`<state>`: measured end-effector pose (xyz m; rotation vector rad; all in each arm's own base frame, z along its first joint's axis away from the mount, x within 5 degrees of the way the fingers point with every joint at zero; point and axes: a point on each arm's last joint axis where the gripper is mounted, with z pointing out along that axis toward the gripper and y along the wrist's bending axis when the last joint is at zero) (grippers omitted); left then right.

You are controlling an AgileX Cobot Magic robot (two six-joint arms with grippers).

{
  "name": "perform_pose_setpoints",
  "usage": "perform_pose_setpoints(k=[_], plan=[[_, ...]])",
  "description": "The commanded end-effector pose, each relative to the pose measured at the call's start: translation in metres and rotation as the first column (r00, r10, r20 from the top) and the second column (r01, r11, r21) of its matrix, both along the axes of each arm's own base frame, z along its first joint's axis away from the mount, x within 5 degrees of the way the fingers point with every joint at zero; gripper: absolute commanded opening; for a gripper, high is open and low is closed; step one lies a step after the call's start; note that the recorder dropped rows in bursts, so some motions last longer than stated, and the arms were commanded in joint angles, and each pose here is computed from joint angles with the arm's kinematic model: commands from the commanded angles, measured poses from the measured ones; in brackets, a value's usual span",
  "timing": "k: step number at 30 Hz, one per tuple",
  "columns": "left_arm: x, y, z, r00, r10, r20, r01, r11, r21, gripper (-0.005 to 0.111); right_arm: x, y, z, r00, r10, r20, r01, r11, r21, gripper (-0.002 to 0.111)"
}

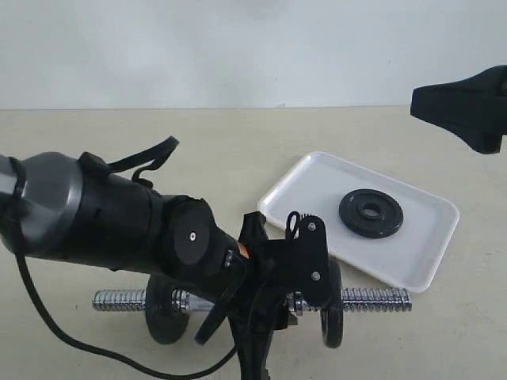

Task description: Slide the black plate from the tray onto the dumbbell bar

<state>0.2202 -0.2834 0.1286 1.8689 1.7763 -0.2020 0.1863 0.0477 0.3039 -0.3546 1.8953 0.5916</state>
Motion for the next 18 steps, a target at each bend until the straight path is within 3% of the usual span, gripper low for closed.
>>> perform_pose_setpoints(k=[1, 18], plan=[[0.007, -0.003, 0.041, 0.993, 0.049, 0.104, -0.036, 0.992, -0.121, 0.004, 0.000, -0.001, -0.001, 1.000, -0.002, -0.002, 0.002, 1.000, -0.001, 0.077], [0.006, 0.004, 0.075, 0.987, 0.080, 0.141, -0.050, 0.979, -0.200, 0.004, 0.000, -0.001, -0.001, 1.000, -0.002, -0.002, 0.002, 1.000, -0.001, 0.077]])
